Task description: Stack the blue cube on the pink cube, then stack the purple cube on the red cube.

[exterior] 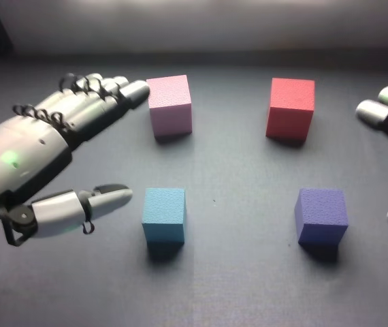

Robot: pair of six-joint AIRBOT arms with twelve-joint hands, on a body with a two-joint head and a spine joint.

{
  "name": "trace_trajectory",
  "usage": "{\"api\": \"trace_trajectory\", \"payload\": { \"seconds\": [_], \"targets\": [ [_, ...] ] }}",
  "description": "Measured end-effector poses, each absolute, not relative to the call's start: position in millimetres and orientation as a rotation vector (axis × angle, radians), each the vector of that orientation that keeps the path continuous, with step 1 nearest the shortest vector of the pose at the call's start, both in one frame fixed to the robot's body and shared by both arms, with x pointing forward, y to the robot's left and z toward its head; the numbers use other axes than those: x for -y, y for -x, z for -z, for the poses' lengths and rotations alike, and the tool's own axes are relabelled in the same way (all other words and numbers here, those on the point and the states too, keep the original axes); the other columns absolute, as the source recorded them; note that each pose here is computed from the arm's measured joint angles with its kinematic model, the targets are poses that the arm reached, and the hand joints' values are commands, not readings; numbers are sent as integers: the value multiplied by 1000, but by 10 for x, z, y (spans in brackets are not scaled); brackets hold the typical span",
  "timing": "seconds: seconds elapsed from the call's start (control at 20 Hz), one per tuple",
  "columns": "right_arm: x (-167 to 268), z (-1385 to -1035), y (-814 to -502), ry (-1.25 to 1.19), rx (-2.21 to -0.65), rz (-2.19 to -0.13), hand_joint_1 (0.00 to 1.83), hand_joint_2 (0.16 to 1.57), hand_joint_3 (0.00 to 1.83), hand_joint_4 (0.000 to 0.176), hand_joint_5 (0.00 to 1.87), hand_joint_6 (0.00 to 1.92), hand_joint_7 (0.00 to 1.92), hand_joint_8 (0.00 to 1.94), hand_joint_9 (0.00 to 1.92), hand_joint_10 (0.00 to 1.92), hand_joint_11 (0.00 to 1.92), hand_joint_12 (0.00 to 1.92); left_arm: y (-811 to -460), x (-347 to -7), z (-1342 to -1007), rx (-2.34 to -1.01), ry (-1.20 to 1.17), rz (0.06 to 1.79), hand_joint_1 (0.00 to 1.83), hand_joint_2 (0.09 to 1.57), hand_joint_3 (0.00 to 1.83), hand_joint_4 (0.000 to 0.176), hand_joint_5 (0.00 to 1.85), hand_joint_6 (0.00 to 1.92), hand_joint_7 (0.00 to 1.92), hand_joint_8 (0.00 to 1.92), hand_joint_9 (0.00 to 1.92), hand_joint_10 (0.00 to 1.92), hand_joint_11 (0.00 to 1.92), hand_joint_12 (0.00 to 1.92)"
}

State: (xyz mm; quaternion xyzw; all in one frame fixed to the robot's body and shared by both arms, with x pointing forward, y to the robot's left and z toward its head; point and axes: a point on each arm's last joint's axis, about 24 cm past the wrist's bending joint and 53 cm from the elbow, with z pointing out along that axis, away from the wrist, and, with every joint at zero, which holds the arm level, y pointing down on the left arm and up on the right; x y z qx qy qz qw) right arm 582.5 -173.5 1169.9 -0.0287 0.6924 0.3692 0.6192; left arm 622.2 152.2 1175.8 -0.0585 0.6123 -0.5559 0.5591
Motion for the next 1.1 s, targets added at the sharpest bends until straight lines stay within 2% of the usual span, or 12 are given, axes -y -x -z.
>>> {"api": "trace_trajectory", "payload": {
  "seconds": [0.05,0.1,0.2,0.4,0.45,0.5,0.55,0.65,0.7,0.95,1.0,1.1],
  "targets": [
    [1712,-11637,-5841,89,-1623,-828,352,1462,13,0,0,0,0,0,0,3,0,259,-6241,-1502,-11696,-1478,128,1295,75,1425,8,74,0,0,0,0,0,0,0,0],
    [1698,-11599,-5849,100,-1642,-818,366,1461,1,0,0,0,0,0,0,0,0,9,-6247,-1483,-11668,-1496,122,1289,94,1423,3,85,0,0,0,0,0,0,0,0],
    [1691,-11504,-5880,122,-1681,-792,330,1461,1,0,0,0,0,0,0,0,0,0,-6272,-1427,-11627,-1535,81,1269,38,1410,0,108,0,0,0,0,0,0,0,0],
    [1683,-11364,-5919,128,-1727,-767,371,1446,0,0,0,0,0,0,0,0,0,0,-6290,-1426,-11535,-1579,75,1245,137,1305,0,79,0,0,0,0,0,0,0,0],
    [1682,-11353,-5921,129,-1730,-766,391,1438,0,0,0,0,0,0,0,0,0,0,-6296,-1429,-11516,-1587,78,1240,218,1205,0,78,0,0,0,0,0,0,0,0],
    [1682,-11335,-5923,129,-1736,-764,411,1442,0,0,0,0,0,0,0,0,0,0,-6303,-1430,-11472,-1606,81,1231,287,1103,0,61,0,0,0,0,0,0,0,0],
    [1690,-11329,-5927,124,-1739,-762,416,1445,0,0,0,0,0,0,0,0,0,0,-6300,-1421,-11440,-1621,76,1225,314,1056,0,66,0,0,0,0,0,0,0,0],
    [1730,-11322,-5954,106,-1742,-752,418,1450,0,0,0,0,0,0,0,0,0,0,-6294,-1363,-11363,-1644,70,1227,452,959,0,107,0,0,0,0,0,0,0,0],
    [1747,-11323,-5965,98,-1742,-749,400,1457,2,0,0,0,0,0,0,0,0,0,-6294,-1328,-11318,-1659,73,1230,497,933,0,111,0,0,0,0,0,0,0,0],
    [1786,-11309,-5988,82,-1746,-737,448,1442,0,0,0,0,0,0,0,0,0,0,-6351,-1123,-10989,-1740,94,1246,397,955,1,40,0,0,45,16,16,7,0,0],
    [1793,-11308,-5991,77,-1747,-736,451,1440,0,0,0,0,0,0,0,0,0,0,-6367,-1083,-10943,-1750,99,1248,397,967,6,37,0,0,66,24,38,17,0,0],
    [1815,-11294,-5992,70,-1750,-731,422,1445,0,0,0,0,0,0,0,0,0,0,-6429,-989,-10865,-1766,110,1249,506,1018,0,55,42,5,195,14,31,271,0,501]
  ]
}}
